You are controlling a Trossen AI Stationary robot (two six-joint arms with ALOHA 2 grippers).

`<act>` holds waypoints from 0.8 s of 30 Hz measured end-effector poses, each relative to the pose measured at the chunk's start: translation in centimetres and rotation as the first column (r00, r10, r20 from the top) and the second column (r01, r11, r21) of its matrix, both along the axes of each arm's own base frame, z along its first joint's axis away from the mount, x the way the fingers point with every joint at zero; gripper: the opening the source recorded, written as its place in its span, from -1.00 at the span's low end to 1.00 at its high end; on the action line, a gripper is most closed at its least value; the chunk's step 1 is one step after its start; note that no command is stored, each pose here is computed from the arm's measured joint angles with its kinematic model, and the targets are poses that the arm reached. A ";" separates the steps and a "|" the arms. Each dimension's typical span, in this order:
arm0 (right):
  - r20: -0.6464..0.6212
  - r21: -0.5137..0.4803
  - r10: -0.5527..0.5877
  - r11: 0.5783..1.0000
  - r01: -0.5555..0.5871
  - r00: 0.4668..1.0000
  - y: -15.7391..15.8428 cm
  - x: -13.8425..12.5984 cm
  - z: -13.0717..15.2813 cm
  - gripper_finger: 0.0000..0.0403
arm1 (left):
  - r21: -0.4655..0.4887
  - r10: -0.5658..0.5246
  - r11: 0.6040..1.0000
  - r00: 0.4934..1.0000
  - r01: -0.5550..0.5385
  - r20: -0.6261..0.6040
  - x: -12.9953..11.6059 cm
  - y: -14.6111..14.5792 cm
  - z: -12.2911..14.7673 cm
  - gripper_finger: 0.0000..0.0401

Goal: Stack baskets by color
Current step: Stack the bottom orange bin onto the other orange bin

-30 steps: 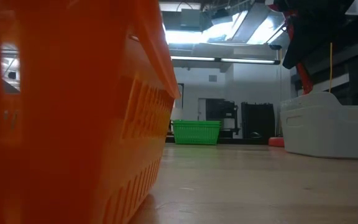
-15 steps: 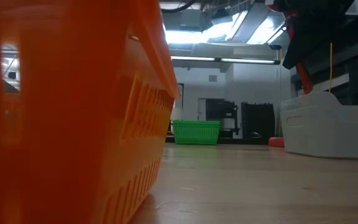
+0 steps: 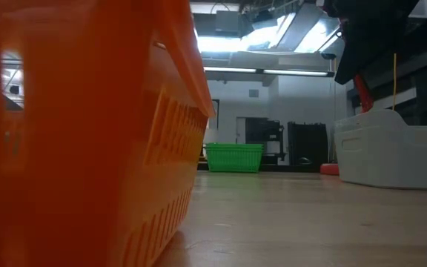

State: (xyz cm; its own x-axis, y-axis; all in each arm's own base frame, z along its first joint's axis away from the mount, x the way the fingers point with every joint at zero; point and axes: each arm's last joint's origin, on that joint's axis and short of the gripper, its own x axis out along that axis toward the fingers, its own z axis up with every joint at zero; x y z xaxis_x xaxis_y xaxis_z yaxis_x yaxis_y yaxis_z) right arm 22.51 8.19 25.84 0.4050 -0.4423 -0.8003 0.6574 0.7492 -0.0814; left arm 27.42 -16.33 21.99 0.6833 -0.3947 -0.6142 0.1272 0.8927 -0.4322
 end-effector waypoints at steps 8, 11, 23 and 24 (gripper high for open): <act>-0.003 0.025 0.003 1.000 -0.003 1.000 0.1 0.0 0.0 -0.72 | 0.191 -0.016 0.981 0.995 0.034 -0.094 0.3 -1.4 2.7 -0.62; 0.001 0.031 0.004 1.000 -0.004 1.000 0.2 0.0 0.0 -0.72 | 0.203 -0.009 0.979 0.992 0.034 -0.127 1.1 -1.1 2.6 -0.58; 0.010 0.039 0.008 0.999 -0.008 1.000 0.2 0.1 0.0 -0.72 | 0.174 -0.039 0.981 0.968 0.084 -0.248 3.0 -1.4 -1.4 -0.28; 0.010 0.039 0.008 0.999 -0.009 1.000 0.2 0.1 0.0 -0.72 | 0.168 -0.038 0.982 0.968 0.082 -0.248 3.0 -1.5 -1.5 -0.27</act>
State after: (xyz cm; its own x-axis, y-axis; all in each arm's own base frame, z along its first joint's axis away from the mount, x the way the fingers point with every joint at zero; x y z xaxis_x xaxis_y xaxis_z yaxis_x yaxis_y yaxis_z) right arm 22.63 8.41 25.85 0.4163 -0.4074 -0.8128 0.6516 0.7571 -0.0458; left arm 30.45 -17.85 20.52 0.4835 -0.3017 -0.8217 0.0939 0.9512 -0.2940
